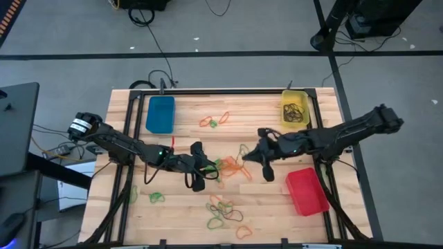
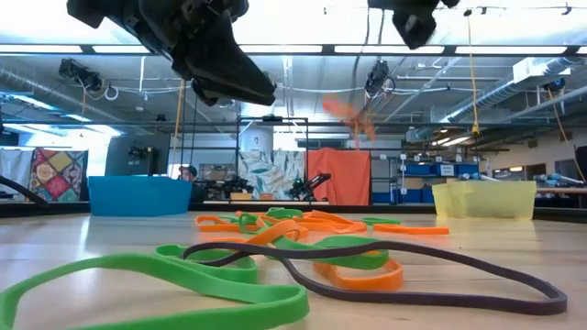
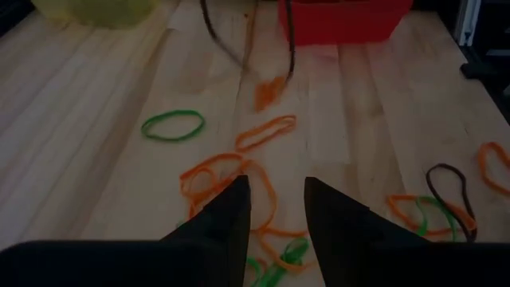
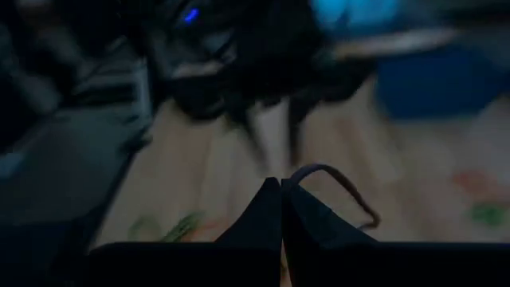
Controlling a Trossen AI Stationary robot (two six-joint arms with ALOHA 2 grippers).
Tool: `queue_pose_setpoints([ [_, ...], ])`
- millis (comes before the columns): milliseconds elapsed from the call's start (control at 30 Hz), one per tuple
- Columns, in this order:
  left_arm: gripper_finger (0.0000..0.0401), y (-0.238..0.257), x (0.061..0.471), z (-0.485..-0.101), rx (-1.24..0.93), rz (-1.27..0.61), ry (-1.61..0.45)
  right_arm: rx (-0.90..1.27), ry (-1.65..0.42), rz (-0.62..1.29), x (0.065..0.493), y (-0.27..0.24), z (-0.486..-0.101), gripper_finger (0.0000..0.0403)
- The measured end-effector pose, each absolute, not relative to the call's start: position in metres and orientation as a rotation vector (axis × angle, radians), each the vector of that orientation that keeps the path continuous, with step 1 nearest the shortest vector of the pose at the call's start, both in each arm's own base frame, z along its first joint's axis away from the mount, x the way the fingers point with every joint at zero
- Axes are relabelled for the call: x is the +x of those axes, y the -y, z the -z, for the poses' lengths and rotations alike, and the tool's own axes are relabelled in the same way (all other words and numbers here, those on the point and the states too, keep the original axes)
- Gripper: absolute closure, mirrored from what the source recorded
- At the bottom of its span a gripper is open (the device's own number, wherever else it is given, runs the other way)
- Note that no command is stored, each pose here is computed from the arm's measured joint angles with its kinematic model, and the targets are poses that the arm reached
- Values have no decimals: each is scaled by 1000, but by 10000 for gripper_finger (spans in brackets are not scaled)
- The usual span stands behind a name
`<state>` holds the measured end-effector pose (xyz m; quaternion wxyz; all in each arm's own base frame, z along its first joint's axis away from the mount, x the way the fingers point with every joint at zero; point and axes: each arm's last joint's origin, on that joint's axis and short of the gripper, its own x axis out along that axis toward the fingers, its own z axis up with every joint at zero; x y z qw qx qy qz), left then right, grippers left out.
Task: Sort rubber bands into baskets
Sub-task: Put the brown rubber band into the yellow bin
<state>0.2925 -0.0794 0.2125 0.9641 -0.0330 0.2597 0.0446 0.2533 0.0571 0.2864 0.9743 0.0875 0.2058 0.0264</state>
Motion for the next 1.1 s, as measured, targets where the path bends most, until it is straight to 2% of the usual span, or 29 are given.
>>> queue_pose_setpoints([
  [233,277,79,294,-215,-71,-106,-491,223,-602,-74,266,-59,-255,396],
  [400,277,79,295,-216,-74,-105,-482,221,-578,-144,275,-62,-252,396],
  [500,277,79,294,-215,-71,-106,-489,194,-473,-186,278,-64,-262,396],
  [633,277,79,294,-215,-68,-107,-497,122,-391,-10,282,-61,-266,396],
  [733,277,79,293,-214,-67,-109,-510,104,-461,63,281,-54,-257,396],
  [933,277,79,291,-210,-82,-121,-548,-42,-616,429,265,-31,-247,396],
  [1100,277,78,290,-209,-80,-123,-560,-54,-716,652,243,-2,-248,395],
])
